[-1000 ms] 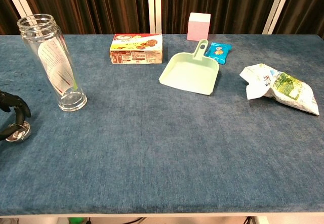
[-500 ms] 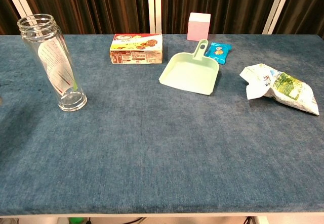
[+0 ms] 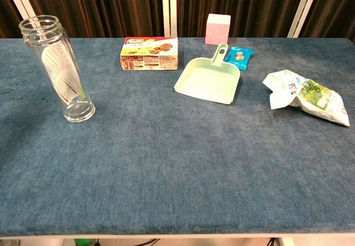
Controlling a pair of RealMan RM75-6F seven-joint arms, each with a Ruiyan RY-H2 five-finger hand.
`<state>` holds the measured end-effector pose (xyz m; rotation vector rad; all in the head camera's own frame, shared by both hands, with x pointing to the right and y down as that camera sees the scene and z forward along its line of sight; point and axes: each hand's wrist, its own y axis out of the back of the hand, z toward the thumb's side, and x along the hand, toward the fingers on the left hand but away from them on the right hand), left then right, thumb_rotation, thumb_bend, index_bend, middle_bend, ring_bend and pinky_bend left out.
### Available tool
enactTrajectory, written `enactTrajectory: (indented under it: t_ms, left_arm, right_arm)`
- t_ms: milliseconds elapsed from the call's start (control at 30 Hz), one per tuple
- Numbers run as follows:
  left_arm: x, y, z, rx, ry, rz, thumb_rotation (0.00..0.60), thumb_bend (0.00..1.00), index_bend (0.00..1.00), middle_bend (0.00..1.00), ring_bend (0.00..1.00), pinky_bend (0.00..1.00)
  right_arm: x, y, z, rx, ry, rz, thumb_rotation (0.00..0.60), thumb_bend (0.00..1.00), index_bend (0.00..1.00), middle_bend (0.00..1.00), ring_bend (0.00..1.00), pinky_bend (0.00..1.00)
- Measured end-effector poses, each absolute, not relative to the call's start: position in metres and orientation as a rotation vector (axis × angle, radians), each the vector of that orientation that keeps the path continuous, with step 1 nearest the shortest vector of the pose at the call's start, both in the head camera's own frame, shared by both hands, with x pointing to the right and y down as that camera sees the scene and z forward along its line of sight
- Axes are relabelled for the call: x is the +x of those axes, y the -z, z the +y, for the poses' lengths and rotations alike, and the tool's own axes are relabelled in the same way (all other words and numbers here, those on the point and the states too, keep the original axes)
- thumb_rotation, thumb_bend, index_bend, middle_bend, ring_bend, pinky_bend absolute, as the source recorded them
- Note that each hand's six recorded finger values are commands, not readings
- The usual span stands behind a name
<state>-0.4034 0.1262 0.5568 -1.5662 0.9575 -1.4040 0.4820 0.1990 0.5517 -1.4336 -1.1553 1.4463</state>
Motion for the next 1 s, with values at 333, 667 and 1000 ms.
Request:
enactTrajectory:
  t_ms: [333,667,1000]
  left_arm:
    - [-0.359,-0.534,0.091,-1.639,1.281,0.907,0.600,0.43,0.59,0.31,0.20,0.27]
    - [-0.317,-0.546,0.073,-1.658,1.252,0.784,0.600,0.43,0.59,0.31,0.20,0.27]
    - [-0.292,-0.556,0.073,-1.646,1.235,0.698,0.600,0.43,0.59,0.31,0.20,0.27]
  right_arm:
    - [0.485,-0.564,0.204,-1.449,-1.476,-1.151,0.600,0.31,0.00,0.00,0.00,0.00]
    - [0.493,-0.562,0.206,-1.429,-1.491,-1.162,0.600,0.31,0.00,0.00,0.00,0.00]
    - [0.495,-0.568,0.207,-1.441,-1.509,-1.158,0.600,0.31,0.00,0.00,0.00,0.00]
